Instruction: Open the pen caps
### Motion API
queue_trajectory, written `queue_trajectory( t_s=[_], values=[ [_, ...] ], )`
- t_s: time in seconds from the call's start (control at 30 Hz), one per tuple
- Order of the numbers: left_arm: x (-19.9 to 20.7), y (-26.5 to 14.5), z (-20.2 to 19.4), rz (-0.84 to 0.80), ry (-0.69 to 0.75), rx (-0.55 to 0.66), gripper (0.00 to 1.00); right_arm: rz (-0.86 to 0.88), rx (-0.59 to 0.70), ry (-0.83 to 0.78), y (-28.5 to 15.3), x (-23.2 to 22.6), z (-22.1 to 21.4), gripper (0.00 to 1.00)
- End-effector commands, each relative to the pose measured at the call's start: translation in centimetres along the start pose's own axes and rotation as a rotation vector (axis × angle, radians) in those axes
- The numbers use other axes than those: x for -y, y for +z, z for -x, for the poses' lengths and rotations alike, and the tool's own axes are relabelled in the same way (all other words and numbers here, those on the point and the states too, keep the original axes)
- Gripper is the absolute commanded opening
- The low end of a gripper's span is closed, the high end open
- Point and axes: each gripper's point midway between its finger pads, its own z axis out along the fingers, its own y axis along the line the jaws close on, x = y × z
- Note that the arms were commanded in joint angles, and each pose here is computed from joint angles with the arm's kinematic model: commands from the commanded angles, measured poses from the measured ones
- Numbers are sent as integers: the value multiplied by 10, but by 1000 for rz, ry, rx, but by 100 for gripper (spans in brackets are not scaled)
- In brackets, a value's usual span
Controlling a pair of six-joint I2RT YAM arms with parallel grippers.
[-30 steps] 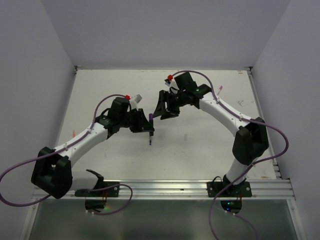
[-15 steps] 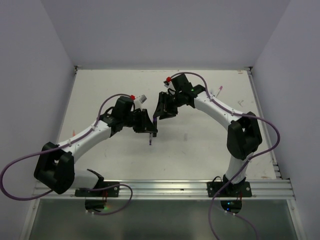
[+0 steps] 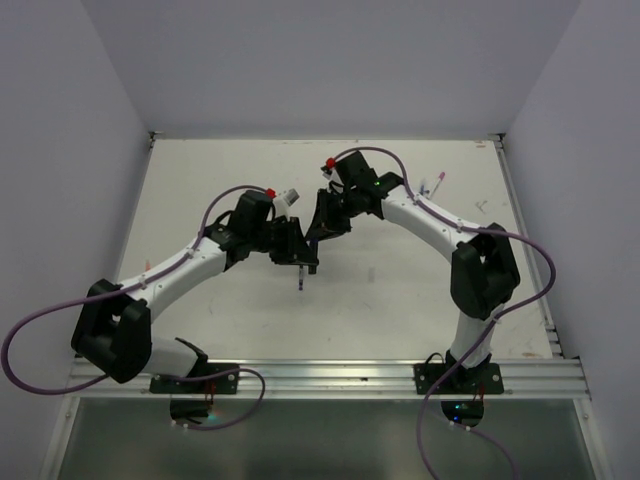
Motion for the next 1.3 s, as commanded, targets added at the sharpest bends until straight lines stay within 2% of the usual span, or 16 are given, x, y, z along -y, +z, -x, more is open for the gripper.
queue_trajectory(
  t_s=[0.0,0.1,0.13,0.17,0.2,0.3,0.37,0.47,0.5,0.57,0.63,0.93,1.03,1.07,1.27],
  values=[
    [14,-2,8,-30,33,7,0,-16,40,-19,-1,-6,12,2],
    [14,-2,6,-35,37,6,0,-16,14,-7,-1,-5,6,0],
    [13,-2,6,-34,37,7,3,-10,17,2,-2,-7,6,0],
    [12,-2,4,-32,36,7,9,-10,15,9,-2,-5,4,0],
    [11,-2,5,-31,35,15,19,2,20,10,-6,-9,3,0],
    [14,-3,2,-60,39,29,31,51,7,25,-10,-18,-2,0],
    [17,-6,-3,-92,46,30,34,93,8,19,-14,-25,-3,0],
    [40,-13,-7,-246,108,23,44,145,5,8,-23,-30,-6,0],
    [53,-19,-9,-317,144,17,50,154,6,-5,-26,-30,-7,0],
    [60,-24,-10,-357,178,24,56,185,9,-18,-38,-32,-9,0],
    [64,-28,-12,-397,196,18,58,243,14,-29,-49,-40,-11,0],
    [85,-38,-11,-527,217,14,56,446,63,-65,-73,-72,-12,0],
    [92,-41,-9,-561,228,20,43,463,75,-63,-78,-76,-13,0],
    [93,-41,-8,-565,230,24,35,464,76,-61,-78,-75,-12,0],
    [100,-48,-9,-603,231,30,16,472,107,-36,-86,-64,-6,0]
  ],
)
